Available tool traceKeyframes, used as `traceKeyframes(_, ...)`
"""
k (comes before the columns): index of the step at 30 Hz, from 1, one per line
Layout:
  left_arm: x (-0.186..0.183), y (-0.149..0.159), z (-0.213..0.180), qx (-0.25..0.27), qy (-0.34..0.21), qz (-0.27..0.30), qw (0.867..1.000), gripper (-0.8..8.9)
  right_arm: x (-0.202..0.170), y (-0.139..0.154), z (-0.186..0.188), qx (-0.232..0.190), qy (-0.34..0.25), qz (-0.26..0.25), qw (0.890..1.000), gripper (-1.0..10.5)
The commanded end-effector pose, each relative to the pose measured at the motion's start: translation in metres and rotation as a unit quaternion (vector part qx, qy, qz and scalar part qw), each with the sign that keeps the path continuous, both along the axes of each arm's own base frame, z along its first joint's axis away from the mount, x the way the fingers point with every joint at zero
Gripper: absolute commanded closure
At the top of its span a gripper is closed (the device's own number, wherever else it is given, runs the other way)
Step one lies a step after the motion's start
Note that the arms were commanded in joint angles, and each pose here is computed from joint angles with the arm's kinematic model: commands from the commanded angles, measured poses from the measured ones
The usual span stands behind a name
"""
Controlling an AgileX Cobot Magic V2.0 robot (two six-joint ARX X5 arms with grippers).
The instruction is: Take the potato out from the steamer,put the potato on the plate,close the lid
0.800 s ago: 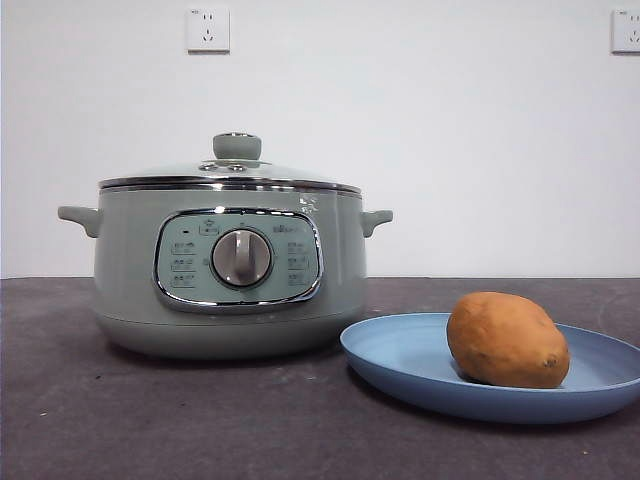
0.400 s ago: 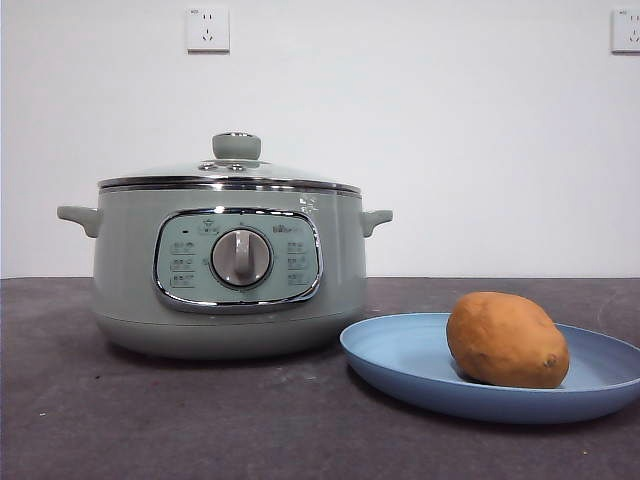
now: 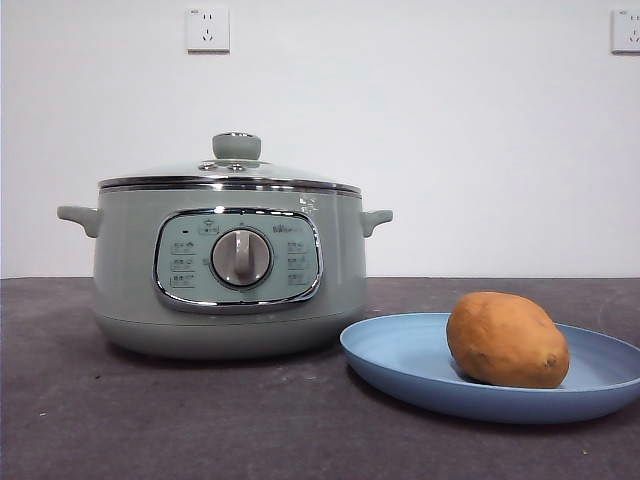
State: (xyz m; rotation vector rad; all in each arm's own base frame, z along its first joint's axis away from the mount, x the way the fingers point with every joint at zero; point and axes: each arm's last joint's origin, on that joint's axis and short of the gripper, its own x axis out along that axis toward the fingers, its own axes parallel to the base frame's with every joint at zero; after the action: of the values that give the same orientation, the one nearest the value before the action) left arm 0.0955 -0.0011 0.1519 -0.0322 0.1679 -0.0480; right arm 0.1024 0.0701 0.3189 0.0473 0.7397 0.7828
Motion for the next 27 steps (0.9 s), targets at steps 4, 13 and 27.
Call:
traceKeyframes(4,0.001,0.000,-0.005,-0.002,0.006,0.003,1.000,8.17,-0.001,-0.003,0.003,-0.005,-0.027,-0.003,1.000,9.5)
traceKeyframes(13,0.001,0.000,-0.005,-0.002,0.006,0.003,1.000,8.17,-0.016,-0.040,0.013,0.028,-0.193,-0.141,0.971,9.5)
traceKeyframes(27,0.001,0.000,-0.005,-0.002,0.006,0.003,1.000,8.17,-0.013,-0.059,-0.091,0.051,-0.309,-0.277,0.908,9.5)
